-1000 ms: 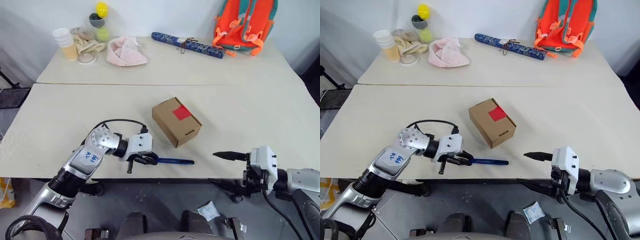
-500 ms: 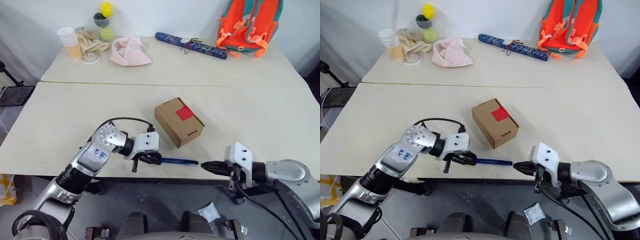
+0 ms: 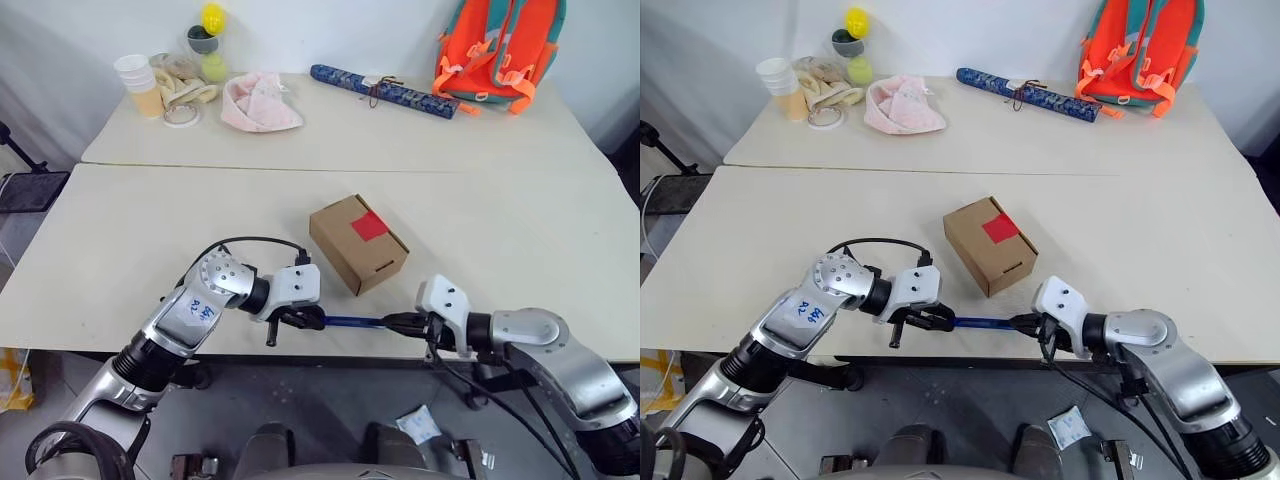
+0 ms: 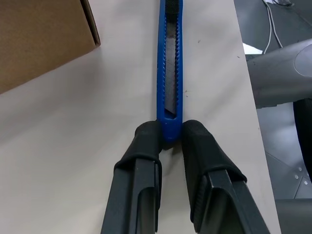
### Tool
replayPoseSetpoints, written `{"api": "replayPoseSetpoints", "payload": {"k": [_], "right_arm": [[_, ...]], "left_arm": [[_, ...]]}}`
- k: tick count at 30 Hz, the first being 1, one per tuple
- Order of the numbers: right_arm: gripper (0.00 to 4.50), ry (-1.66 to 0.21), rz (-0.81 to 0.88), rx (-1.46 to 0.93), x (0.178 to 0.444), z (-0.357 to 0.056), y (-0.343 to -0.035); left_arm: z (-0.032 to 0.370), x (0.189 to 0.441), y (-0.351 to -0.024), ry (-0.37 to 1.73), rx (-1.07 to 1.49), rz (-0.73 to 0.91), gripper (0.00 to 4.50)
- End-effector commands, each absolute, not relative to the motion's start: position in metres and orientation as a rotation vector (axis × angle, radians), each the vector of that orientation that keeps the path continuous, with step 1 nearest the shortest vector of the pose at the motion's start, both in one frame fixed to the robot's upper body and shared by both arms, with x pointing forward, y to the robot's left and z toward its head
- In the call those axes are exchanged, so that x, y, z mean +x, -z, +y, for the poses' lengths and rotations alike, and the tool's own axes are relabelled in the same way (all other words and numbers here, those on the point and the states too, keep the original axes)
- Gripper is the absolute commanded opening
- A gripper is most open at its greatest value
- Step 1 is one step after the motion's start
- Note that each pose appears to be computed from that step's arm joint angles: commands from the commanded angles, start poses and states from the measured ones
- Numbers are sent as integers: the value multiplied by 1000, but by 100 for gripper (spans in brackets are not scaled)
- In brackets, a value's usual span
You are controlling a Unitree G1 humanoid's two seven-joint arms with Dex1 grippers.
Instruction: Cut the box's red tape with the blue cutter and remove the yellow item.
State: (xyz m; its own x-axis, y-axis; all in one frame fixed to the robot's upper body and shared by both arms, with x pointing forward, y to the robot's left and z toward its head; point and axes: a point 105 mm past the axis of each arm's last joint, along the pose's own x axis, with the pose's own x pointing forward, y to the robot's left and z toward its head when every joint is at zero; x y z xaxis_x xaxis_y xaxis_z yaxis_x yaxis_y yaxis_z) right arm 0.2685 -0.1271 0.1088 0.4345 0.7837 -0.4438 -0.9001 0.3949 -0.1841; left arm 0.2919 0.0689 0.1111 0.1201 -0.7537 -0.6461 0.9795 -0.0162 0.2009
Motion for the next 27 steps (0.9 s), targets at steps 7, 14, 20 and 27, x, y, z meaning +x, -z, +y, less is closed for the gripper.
{"api": "replayPoseSetpoints", "payload": {"k": [7, 14, 20, 27], "right_arm": [[2, -1171, 314, -398, 267, -103, -100], [2, -1175, 307, -383, 267, -98, -99], [2, -1160, 261, -361, 271, -100, -113], [2, -1152, 289, -365, 264, -125, -129]], "left_arm": [[62, 290, -103, 1443, 705, 418, 41], [62, 290, -105, 1436, 701, 415, 41], [61, 288, -104, 1435, 694, 417, 41], [61, 287, -104, 1443, 694, 419, 41]]}}
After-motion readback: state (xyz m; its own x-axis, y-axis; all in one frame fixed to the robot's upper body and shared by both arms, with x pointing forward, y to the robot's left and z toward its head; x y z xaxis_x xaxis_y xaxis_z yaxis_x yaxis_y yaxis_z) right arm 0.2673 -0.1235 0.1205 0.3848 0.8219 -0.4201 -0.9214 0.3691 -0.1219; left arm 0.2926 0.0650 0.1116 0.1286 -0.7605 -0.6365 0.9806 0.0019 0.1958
